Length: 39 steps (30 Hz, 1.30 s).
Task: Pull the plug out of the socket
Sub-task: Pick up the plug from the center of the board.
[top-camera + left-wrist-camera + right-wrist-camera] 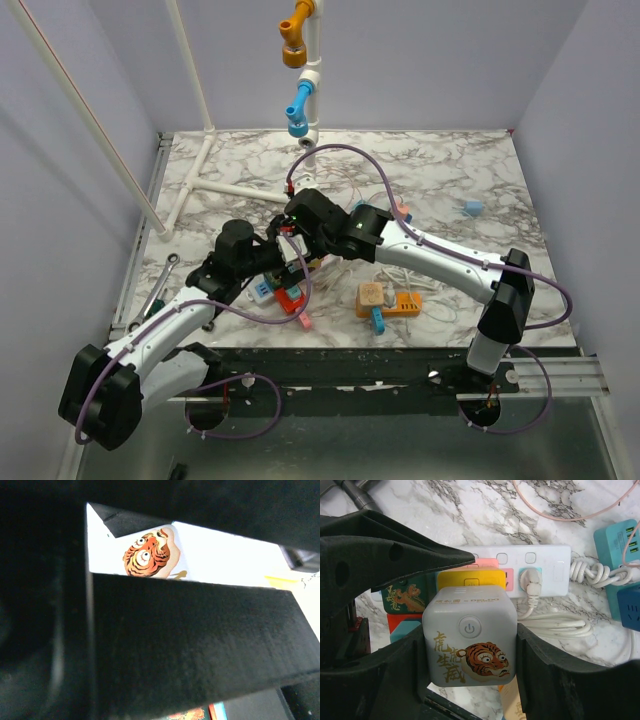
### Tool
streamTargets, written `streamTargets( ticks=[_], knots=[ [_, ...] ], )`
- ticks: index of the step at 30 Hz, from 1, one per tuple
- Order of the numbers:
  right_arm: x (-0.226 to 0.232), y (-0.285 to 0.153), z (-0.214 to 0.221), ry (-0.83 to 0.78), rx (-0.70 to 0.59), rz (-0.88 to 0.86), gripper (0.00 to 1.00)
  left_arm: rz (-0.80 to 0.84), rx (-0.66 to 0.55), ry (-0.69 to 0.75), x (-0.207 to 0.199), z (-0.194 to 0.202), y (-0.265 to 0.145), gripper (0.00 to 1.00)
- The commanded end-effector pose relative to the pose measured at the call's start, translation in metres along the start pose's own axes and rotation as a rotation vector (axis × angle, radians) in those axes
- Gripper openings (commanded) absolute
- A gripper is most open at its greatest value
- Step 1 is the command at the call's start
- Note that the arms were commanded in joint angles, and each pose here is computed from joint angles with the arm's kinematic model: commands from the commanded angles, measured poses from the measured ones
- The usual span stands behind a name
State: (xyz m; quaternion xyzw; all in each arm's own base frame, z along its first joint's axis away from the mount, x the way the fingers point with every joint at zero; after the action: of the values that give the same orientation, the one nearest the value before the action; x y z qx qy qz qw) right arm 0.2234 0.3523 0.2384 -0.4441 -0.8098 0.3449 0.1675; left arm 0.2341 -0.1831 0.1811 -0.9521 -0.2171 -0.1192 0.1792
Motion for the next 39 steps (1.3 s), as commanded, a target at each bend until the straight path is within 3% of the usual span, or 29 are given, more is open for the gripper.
streamTargets(
  ticks=[1, 7, 13, 17, 20, 31, 39],
  knots=[
    [0.014, -0.042, -0.042, 0.057, -0.188, -0.126, 0.07, 0.000, 0.120, -0.116, -0.005, 0.020, -0.002, 0.99],
    [0.010, -0.055, -0.048, 0.071, -0.221, -0.132, 0.07, 0.041, 0.171, -0.079, -0.011, 0.033, -0.003, 0.81],
    [0.009, -0.068, -0.054, 0.077, -0.251, -0.155, 0.05, 0.029, 0.214, -0.066, -0.018, 0.048, -0.009, 0.80],
    [0.007, -0.072, -0.056, 0.079, -0.265, -0.159, 0.05, 0.014, 0.230, -0.058, -0.018, 0.054, -0.011, 0.83],
    [0.007, -0.070, -0.052, 0.078, -0.256, -0.162, 0.05, 0.009, 0.235, -0.050, -0.018, 0.054, -0.013, 0.98],
    [0.006, -0.060, -0.038, 0.078, -0.228, -0.148, 0.02, 0.068, 0.217, 0.001, -0.017, 0.041, -0.015, 0.98],
    [0.008, -0.056, -0.035, 0.072, -0.213, -0.155, 0.01, -0.027, 0.182, 0.033, -0.004, 0.034, -0.015, 0.96]
  ],
)
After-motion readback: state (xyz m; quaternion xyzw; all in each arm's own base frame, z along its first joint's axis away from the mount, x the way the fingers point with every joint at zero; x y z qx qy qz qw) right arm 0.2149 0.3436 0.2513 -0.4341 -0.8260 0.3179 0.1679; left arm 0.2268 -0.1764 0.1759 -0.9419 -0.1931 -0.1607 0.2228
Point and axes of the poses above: each gripper's point midway between its finger pads, its own y axis out along the fingers, its own x axis along the line the jaws close on, z = x × y, the point moved 5 cm from there along -y, back along the fingers
